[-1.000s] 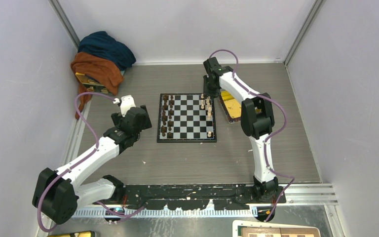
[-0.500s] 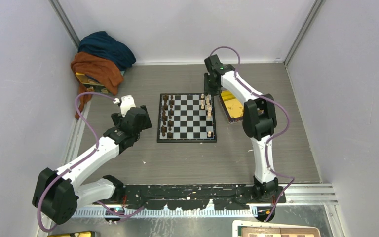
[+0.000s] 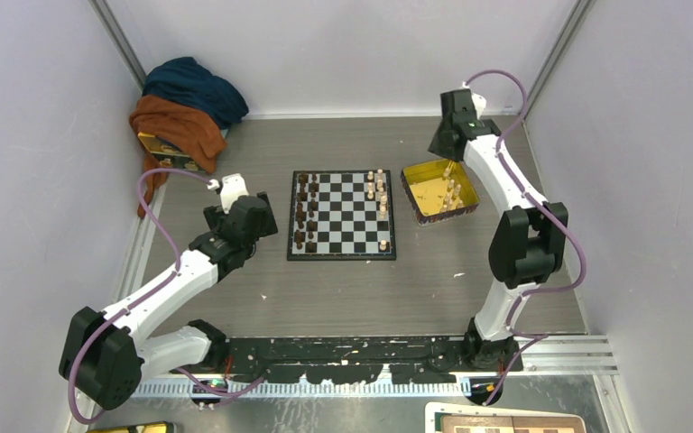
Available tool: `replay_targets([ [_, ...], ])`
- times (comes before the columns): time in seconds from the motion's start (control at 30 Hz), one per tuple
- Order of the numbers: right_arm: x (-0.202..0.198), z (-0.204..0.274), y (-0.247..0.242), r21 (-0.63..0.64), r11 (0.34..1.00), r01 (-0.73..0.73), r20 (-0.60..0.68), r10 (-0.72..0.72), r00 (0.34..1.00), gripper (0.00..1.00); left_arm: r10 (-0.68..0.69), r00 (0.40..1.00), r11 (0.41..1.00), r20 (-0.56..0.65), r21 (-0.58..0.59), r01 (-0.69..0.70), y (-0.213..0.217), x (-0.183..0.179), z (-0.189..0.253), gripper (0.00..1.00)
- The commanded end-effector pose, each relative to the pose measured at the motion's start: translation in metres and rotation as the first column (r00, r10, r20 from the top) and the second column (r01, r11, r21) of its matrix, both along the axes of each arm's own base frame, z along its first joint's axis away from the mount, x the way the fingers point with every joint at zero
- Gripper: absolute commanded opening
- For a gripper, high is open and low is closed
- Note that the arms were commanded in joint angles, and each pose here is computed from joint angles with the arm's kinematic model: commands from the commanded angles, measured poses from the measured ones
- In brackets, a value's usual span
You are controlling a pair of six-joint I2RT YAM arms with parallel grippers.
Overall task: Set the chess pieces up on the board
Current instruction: Pick up the chess piece from the storage box.
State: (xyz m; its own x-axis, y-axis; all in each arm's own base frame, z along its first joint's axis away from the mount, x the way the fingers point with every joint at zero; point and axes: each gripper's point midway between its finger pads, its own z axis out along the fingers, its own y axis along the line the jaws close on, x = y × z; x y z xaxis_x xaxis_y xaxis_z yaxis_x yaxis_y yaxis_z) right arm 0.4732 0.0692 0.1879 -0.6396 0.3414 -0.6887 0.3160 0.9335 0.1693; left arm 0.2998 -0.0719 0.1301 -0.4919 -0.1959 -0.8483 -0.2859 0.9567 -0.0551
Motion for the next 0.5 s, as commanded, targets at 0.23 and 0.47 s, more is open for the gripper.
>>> replay_targets([
  [0.23, -0.014, -0.051, -0.068, 0.009, 0.973, 0.230, -0.061, -0.229, 0.971, 0.37, -0.024, 0.998, 1.000, 0.054, -0.010, 0.025, -0.010, 0.014, 0.018, 1.00],
  [0.47, -0.014, -0.073, -0.078, 0.021, 0.965, 0.263, -0.105, -0.259, 0.960, 0.37, -0.026, 0.998, 1.000, 0.049, 0.000, 0.026, -0.010, 0.014, 0.015, 1.00],
])
